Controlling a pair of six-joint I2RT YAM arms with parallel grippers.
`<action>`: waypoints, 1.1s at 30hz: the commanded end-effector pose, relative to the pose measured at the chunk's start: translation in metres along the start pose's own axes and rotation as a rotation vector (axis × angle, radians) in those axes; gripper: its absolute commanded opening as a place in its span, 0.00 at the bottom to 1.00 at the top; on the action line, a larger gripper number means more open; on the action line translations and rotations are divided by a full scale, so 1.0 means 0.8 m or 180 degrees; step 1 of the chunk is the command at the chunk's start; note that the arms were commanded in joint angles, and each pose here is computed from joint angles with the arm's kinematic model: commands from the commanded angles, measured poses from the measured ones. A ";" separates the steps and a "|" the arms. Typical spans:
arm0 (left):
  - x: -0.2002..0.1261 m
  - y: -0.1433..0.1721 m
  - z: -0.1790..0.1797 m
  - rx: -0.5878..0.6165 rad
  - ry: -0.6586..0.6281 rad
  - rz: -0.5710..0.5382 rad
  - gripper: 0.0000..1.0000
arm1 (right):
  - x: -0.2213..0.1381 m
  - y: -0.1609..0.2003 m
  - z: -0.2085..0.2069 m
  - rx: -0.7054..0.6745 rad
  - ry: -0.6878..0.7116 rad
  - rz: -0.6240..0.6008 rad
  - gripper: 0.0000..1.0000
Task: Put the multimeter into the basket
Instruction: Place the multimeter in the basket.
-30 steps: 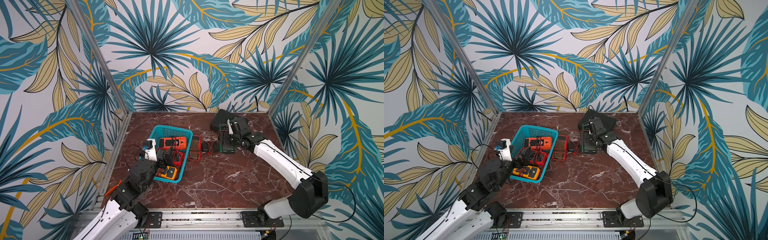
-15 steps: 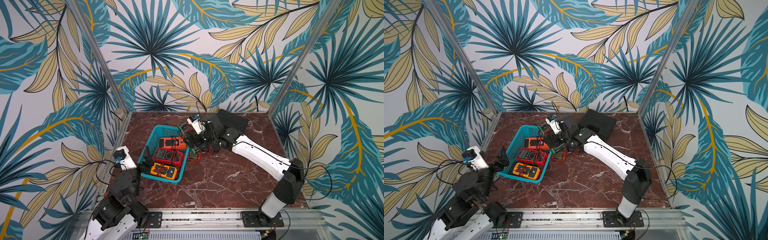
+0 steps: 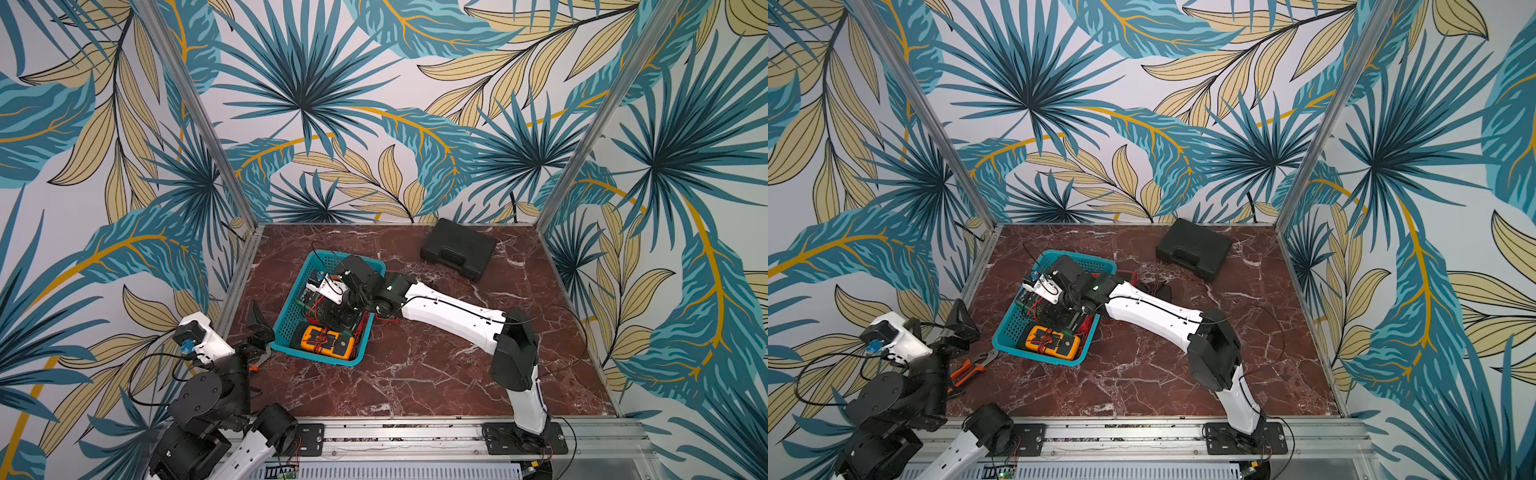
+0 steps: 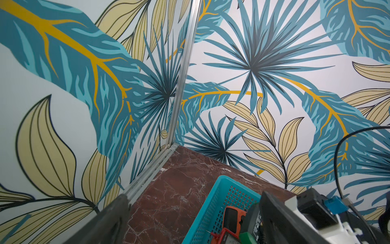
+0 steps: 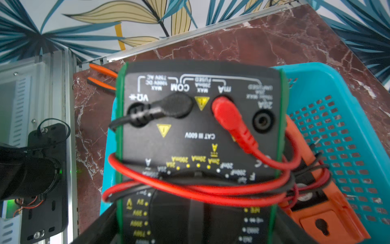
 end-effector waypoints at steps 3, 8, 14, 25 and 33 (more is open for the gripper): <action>-0.010 -0.008 0.015 0.0000 -0.0055 -0.0021 1.00 | 0.010 -0.006 0.019 -0.0338 -0.0004 0.0077 0.20; -0.009 -0.003 0.015 0.0020 -0.0068 0.0004 1.00 | 0.028 0.002 0.040 -0.0385 -0.0107 0.0183 0.20; -0.009 -0.001 0.015 0.0013 -0.0055 0.0026 1.00 | 0.046 0.018 0.044 -0.0341 -0.0118 0.0314 0.20; -0.007 0.006 0.011 0.0001 -0.0025 0.0061 1.00 | 0.077 0.061 0.017 -0.0407 0.0302 0.0666 0.20; -0.007 0.006 0.011 0.0002 -0.0025 0.0058 1.00 | 0.084 0.074 0.031 -0.0336 0.0098 0.0727 0.29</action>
Point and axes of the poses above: each gripper's point midway between its finger pads, its own x axis out along the fingers, its own z axis along the line the jaws close on, y = z × x, the point moved 1 cm from there along -x, back along the fingers, and after that the axes turned 2 degrees about -x, right-handed, at the moved point
